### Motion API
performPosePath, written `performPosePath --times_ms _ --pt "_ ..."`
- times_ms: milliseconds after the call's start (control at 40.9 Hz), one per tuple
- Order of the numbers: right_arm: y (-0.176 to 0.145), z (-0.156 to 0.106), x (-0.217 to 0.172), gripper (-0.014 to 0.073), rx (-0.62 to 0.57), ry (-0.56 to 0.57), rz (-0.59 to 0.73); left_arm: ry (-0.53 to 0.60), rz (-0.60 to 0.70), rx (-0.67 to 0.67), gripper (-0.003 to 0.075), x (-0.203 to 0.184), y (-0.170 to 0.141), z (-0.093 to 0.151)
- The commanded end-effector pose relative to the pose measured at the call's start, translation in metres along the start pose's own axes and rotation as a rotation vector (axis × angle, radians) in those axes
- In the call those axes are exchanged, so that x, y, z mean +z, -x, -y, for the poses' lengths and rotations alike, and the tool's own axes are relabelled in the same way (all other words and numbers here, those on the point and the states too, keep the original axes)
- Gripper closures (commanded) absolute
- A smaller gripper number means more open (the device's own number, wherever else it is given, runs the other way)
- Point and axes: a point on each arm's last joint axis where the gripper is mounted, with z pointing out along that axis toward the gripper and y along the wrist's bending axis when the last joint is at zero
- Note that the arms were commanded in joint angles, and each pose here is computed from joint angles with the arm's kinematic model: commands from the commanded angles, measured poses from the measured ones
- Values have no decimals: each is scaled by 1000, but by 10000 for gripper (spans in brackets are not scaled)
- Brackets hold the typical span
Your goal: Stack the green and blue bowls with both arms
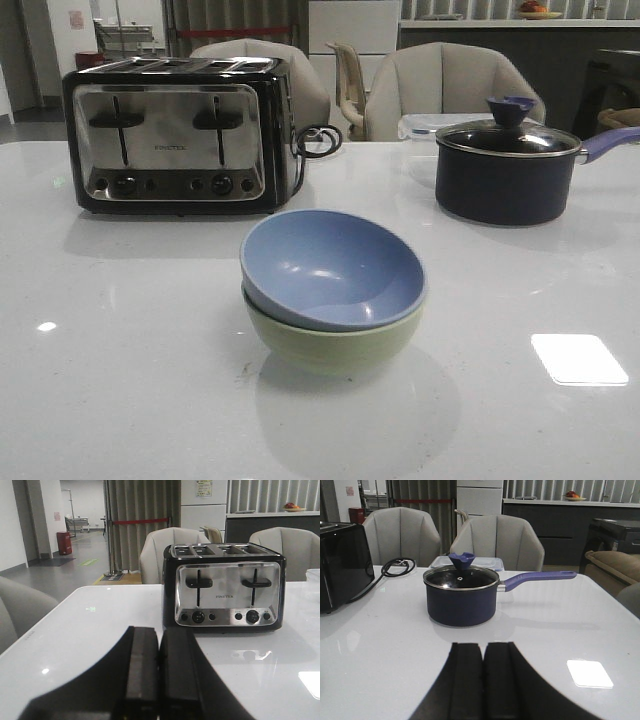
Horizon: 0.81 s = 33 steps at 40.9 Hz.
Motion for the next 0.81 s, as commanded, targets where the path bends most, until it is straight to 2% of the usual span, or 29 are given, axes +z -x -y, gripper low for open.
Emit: performPosePath --times_ms 0,782 --pt "12 0 -2 548 -7 -3 122 4 93 -11 621 -2 7 0" --pt "12 0 -2 548 -8 -2 119 4 93 -11 621 -2 7 0"
